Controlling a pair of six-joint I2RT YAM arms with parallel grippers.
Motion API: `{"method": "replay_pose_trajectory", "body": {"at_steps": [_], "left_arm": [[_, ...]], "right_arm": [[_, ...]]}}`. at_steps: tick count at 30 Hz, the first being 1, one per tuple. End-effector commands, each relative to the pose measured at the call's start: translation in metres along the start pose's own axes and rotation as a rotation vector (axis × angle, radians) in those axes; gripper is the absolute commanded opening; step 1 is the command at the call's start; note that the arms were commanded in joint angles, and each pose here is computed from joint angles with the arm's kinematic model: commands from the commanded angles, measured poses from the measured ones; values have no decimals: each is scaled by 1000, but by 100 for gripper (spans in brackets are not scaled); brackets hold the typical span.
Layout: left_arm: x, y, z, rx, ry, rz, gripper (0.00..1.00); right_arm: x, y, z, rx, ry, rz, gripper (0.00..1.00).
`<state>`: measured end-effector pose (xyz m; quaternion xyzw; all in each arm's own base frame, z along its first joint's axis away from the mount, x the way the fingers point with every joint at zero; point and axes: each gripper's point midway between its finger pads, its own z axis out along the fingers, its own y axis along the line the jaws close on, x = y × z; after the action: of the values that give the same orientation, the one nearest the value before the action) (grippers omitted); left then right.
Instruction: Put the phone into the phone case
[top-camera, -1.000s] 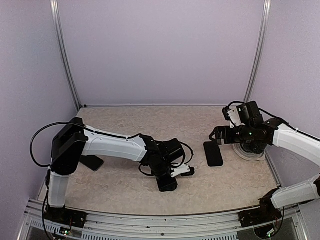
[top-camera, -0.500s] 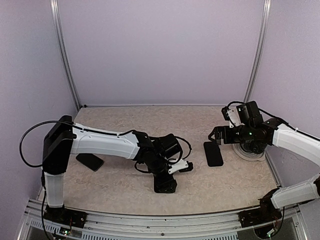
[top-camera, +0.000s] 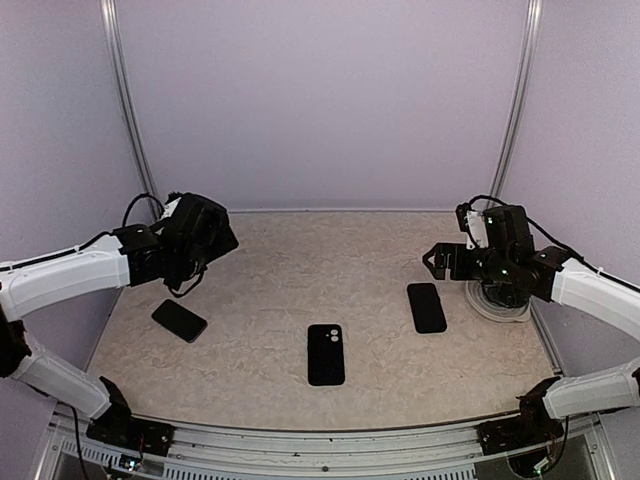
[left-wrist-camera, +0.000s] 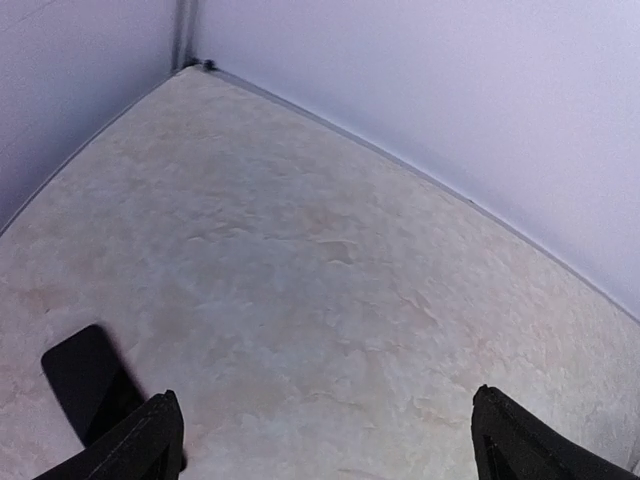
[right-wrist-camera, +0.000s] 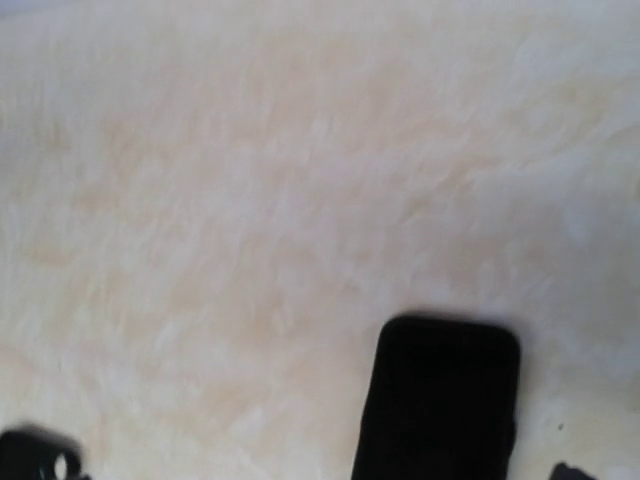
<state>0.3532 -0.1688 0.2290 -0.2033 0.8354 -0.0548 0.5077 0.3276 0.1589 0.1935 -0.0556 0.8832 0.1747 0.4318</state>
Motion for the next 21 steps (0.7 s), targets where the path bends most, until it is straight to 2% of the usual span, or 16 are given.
{"method": "replay_pose_trajectory", "body": {"at_steps": [1,4,7,9,11,14,17,19,21], "left_arm": [[-7,99,-10,-281,-95,-351,99],[12,135,-9,-413,-14,-383,99],[30,161,-10,-524,18,-368,99],[39,174,-5,-546,39,-394,99],[48,179,11,-499,82,-429,98],[68,203,21,-482,151,-533,88],[68,228,20,-513,99,-588,87],[62,240,15,-549,45,-579,91],[59,243,19,-555,42,-559,93]], "right_arm": [[-41,7,-17,-54,-214,26,99],[-44,22,-8,-133,-204,13,99],[-41,40,8,-219,-129,-28,99],[-38,55,16,-299,-90,-48,99],[-36,70,22,-369,-73,-64,98],[-32,96,30,-434,-53,-93,96],[-24,117,34,-497,-39,-103,95],[-18,127,36,-525,-23,-114,94],[-13,134,37,-529,-18,-124,94]]}}
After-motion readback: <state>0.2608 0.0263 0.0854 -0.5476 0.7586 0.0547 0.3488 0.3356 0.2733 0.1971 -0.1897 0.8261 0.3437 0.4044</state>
